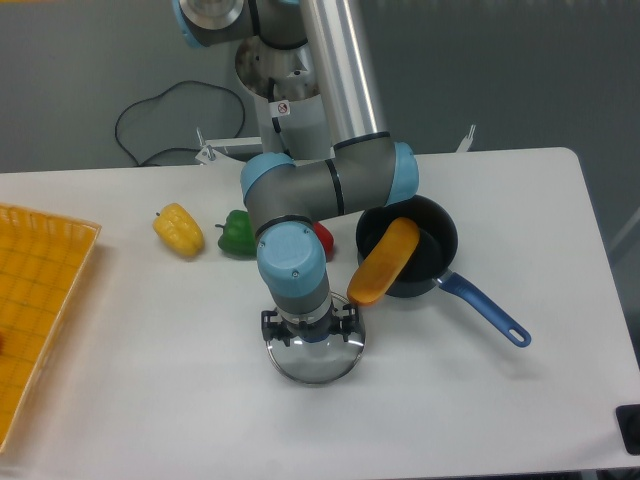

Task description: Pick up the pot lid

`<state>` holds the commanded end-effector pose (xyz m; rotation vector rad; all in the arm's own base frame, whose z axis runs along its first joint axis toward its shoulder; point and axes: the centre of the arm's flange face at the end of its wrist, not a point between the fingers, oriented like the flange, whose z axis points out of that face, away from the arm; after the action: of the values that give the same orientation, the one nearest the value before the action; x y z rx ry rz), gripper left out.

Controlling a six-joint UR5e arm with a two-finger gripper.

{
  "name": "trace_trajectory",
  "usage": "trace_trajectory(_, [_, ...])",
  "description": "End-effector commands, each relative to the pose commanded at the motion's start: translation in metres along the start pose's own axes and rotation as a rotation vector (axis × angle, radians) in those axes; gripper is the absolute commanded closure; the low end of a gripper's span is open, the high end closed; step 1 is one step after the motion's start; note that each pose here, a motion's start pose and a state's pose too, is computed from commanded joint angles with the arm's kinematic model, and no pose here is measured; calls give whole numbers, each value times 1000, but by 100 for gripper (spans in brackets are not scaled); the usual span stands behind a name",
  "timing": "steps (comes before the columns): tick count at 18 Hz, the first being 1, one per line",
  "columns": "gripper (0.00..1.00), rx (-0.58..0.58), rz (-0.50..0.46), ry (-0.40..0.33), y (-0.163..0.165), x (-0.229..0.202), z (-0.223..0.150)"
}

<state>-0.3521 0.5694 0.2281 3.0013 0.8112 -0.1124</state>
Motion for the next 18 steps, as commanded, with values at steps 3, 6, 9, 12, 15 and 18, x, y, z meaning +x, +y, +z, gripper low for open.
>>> trace_trajectory(3, [0, -3, 0, 5, 0, 1, 3])
trace_trajectory(6, [0, -11, 3, 12, -1, 2, 9])
trace_trajectory(9, [0, -20, 9, 17, 1, 3, 12])
trace_trajectory(12, [0, -26, 13, 17, 4, 3, 15])
trace_trajectory(15, [0, -26, 13, 17, 4, 3, 14])
trace_trajectory(18, [0, -32, 13, 17, 6, 4, 17])
